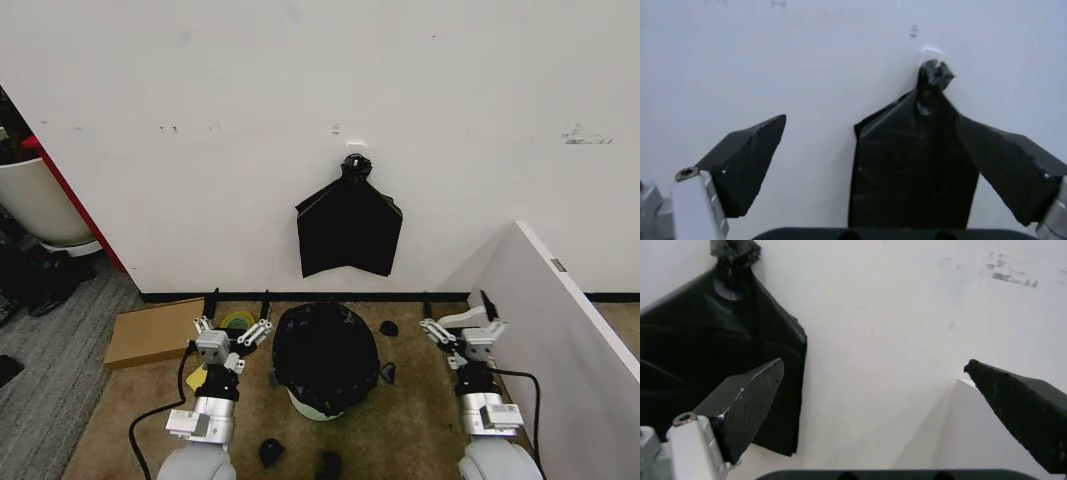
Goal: Place the garbage bag over the trash bin.
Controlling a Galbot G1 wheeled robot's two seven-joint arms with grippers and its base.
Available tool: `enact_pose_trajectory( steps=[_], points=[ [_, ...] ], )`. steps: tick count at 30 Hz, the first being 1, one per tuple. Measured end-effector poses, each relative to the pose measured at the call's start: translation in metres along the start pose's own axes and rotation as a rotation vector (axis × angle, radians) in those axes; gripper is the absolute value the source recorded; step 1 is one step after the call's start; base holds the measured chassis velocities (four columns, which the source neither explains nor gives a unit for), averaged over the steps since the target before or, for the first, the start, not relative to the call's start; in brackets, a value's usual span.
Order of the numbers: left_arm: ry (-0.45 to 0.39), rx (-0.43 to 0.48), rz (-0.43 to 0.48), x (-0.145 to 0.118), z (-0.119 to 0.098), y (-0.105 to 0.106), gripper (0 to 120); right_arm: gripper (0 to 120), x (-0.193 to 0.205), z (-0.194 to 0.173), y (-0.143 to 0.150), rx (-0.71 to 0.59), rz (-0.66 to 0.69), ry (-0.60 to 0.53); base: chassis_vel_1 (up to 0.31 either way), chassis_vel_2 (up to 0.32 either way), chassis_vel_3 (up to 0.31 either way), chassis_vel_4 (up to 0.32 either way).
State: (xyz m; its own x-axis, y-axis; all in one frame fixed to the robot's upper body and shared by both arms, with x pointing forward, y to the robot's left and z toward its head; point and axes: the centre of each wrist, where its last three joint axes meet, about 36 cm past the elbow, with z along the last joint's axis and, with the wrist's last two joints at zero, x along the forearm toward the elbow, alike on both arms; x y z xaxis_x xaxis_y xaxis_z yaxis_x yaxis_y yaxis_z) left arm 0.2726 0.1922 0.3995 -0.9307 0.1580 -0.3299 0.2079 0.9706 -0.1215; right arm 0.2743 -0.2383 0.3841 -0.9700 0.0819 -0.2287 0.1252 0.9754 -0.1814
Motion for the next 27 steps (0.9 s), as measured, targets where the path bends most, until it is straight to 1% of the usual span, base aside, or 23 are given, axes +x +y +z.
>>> enact_pose_trajectory(
  steps=[23,27],
  points=[
    [0.003,0.006,-0.003,-0.0012,-0.0008,0.0003,100,100,-0.0004,-0.0017,0.0008,-0.003,0.0,0.0,0.0,0.0,0.0,0.0],
    [-0.011,0.015,0.001,-0.0037,0.0025,0.0027,100,100,-0.0004,-0.0018,0.0009,-0.004,0.0,0.0,0.0,0.0,0.0,0.0]
  ],
)
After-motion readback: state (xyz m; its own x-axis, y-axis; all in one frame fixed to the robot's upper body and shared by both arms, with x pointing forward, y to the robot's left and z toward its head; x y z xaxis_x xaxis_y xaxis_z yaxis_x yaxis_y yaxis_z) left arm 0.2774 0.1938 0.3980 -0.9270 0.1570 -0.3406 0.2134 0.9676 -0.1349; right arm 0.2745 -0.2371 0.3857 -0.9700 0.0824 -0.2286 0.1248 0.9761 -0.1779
